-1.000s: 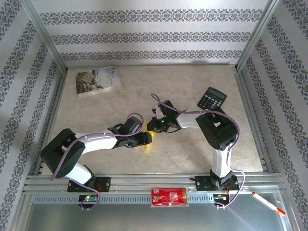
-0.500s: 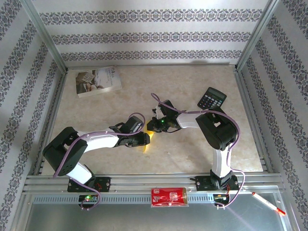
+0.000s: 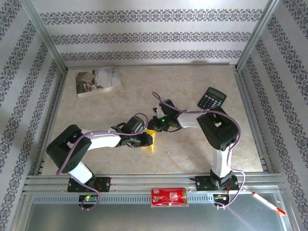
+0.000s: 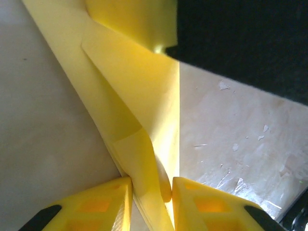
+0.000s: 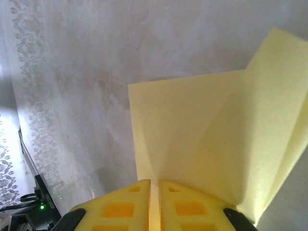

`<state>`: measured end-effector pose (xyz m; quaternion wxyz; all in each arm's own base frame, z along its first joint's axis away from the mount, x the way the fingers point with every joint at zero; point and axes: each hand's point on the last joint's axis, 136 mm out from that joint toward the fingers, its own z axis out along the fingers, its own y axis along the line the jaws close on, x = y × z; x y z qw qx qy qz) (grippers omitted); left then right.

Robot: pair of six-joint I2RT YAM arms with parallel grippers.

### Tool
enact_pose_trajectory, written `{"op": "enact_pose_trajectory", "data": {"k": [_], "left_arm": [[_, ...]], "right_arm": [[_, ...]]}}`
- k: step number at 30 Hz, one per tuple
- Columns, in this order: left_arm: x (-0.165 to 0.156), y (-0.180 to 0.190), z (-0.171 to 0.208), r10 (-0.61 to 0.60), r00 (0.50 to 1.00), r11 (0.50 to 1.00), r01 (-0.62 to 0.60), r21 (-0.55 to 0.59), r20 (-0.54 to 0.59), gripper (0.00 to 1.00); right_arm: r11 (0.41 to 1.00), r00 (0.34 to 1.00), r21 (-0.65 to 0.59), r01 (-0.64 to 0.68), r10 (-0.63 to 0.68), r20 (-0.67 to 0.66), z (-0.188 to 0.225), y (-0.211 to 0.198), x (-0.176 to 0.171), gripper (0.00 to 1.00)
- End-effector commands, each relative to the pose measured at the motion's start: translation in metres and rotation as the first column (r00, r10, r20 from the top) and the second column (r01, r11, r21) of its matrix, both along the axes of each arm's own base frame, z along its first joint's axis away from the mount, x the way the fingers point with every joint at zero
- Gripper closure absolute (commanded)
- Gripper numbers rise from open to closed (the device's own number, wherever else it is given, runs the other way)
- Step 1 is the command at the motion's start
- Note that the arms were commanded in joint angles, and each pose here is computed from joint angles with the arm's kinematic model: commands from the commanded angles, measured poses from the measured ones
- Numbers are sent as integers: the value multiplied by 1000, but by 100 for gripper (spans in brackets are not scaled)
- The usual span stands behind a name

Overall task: Fold a paper plane with a square sheet of paper (pick it up from the middle)
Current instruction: Fold the wing for the fifth time at the center of the table.

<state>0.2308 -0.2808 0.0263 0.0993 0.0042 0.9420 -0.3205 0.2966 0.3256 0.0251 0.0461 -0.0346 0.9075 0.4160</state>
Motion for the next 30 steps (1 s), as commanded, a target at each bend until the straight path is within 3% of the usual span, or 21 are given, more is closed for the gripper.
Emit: {"op": "enact_pose_trajectory", "data": {"k": [1,30], "left_arm": [[3,-9,6,-45,999,998,46,-42,27,75],[3,3,-15,-111,994,994,111,-26,-17,83]], "right_arm": [[1000,1000,25,3,-3,4,11,-2,-2,87],[999,1000,31,-22,23,0,20,-17,-11,82]]}}
